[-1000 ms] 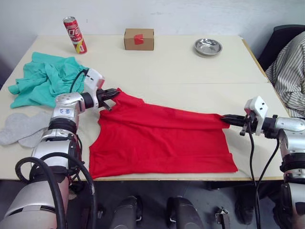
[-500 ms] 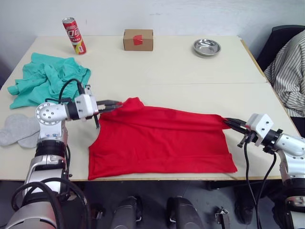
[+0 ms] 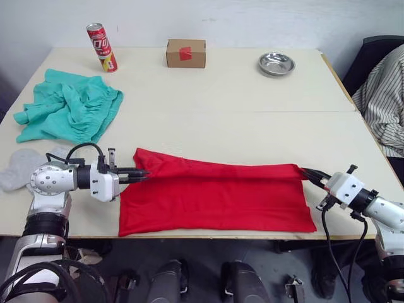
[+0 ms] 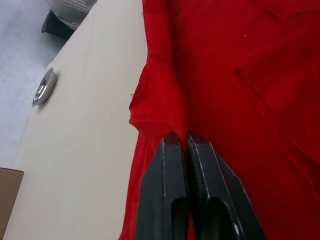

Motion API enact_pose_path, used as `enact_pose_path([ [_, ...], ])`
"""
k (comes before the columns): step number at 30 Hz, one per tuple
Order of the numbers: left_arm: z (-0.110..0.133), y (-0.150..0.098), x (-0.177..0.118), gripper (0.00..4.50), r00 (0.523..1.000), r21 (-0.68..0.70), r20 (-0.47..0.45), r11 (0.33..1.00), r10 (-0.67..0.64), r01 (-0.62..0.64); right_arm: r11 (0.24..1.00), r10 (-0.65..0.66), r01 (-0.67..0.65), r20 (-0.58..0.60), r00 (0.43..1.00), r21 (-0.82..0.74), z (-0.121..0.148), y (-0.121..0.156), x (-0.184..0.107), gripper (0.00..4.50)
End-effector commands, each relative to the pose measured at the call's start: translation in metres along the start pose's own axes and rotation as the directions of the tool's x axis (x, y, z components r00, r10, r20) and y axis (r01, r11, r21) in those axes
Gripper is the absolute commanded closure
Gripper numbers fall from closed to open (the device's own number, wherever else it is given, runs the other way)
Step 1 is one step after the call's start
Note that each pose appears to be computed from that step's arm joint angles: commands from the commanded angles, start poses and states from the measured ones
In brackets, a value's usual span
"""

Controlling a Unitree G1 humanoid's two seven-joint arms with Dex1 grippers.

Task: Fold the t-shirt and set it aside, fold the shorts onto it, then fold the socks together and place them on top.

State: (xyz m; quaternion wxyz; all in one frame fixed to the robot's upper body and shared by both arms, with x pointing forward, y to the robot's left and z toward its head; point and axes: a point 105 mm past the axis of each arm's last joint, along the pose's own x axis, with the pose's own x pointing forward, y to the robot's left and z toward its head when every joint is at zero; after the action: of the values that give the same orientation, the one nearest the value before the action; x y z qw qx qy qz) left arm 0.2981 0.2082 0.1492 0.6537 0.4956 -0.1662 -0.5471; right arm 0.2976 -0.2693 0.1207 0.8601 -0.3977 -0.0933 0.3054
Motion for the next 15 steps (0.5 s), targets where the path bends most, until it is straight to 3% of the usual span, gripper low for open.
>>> enact_pose_path([
  [1,0.007,0.002,-0.002,4.46,1.0,0.044,0.003,0.999,0.021,-0.021,0.999,-0.013,0.012,-0.019,1.0,-0.043,-0.002,0.001,-0.009,4.5],
  [7,0.007,-0.009,-0.003,4.46,1.0,-0.02,-0.018,1.0,0.004,-0.004,0.998,0.004,-0.005,-0.024,1.0,-0.055,-0.003,0.011,-0.014,4.5],
  [10,0.008,-0.014,-0.007,3.83,1.0,-0.102,-0.019,0.995,-0.003,0.001,0.998,0.032,-0.032,-0.013,0.999,-0.054,0.001,0.015,-0.019,3.87],
  [15,0.006,-0.021,-0.016,2.25,0.999,-0.156,-0.051,0.988,-0.011,0.003,0.995,0.072,-0.073,-0.018,0.997,-0.071,0.005,0.016,-0.029,2.07],
])
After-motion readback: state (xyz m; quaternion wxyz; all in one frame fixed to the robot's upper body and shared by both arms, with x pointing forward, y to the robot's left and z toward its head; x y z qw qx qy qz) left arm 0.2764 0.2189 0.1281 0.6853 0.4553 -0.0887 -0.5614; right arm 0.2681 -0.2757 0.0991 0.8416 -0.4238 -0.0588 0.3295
